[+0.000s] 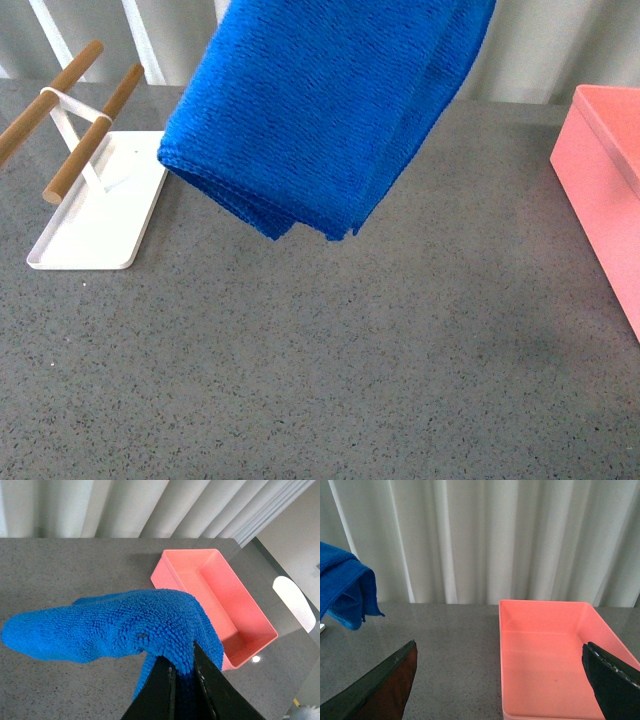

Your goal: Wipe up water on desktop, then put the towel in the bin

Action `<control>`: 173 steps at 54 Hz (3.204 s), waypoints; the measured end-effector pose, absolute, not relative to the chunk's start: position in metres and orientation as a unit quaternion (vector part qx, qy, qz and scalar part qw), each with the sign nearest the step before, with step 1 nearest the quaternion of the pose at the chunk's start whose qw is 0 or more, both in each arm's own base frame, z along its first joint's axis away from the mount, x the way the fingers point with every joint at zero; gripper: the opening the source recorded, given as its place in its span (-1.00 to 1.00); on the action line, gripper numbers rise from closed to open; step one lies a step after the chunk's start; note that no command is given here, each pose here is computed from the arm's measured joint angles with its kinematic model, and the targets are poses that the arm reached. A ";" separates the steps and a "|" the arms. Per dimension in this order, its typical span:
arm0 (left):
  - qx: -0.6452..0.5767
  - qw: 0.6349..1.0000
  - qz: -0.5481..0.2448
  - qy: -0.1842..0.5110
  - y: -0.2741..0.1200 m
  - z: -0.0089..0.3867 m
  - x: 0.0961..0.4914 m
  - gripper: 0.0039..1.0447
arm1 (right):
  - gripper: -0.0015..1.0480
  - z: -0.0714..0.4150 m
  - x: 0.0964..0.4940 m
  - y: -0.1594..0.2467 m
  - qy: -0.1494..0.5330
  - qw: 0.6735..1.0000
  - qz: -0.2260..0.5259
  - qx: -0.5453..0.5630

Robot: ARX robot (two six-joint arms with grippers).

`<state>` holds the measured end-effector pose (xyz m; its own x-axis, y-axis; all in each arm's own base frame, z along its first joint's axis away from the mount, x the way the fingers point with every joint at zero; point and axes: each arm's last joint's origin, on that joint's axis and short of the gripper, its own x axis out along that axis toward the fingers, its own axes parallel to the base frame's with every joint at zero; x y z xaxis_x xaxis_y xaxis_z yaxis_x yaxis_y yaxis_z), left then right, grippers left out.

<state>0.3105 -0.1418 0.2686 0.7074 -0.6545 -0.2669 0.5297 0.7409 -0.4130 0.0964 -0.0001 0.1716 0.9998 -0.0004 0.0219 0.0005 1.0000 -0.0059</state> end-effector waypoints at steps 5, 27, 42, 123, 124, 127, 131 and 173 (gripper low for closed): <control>-0.154 0.910 -0.328 0.202 -0.144 0.268 0.309 -0.93 | 0.86 0.172 0.096 0.000 -0.011 1.000 0.000 -0.003; -0.155 0.911 -0.325 0.201 -0.144 0.268 0.310 -0.93 | 0.86 0.187 0.194 -0.003 0.259 0.943 0.209 0.007; -0.155 0.911 -0.325 0.201 -0.144 0.268 0.310 -0.93 | 0.86 0.181 0.255 0.035 0.226 0.893 0.384 0.057; -0.157 0.911 -0.326 0.197 -0.144 0.270 0.310 -0.13 | -0.81 0.183 0.347 0.123 0.172 0.840 0.486 0.171; -0.157 0.911 -0.326 0.197 -0.144 0.270 0.310 -0.09 | -0.85 0.183 0.347 0.122 0.173 0.841 0.483 0.170; -0.157 0.911 -0.326 0.197 -0.144 0.270 0.310 0.08 | -0.89 0.182 0.346 0.121 0.176 0.843 0.480 0.169; -0.157 0.911 -0.326 0.197 -0.144 0.270 0.310 0.25 | -0.90 0.182 0.346 0.119 0.180 0.844 0.477 0.167; -0.004 1.000 -0.006 0.005 -0.039 0.202 0.207 -0.93 | -0.90 0.180 0.342 0.107 0.191 0.861 0.453 0.127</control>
<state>0.2071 -0.0389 0.2019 0.9999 -0.0118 -0.0092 0.0117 0.9999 -0.0086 0.3421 0.1069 0.1801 0.5157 0.8296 -0.2139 -0.7325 0.5564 0.3922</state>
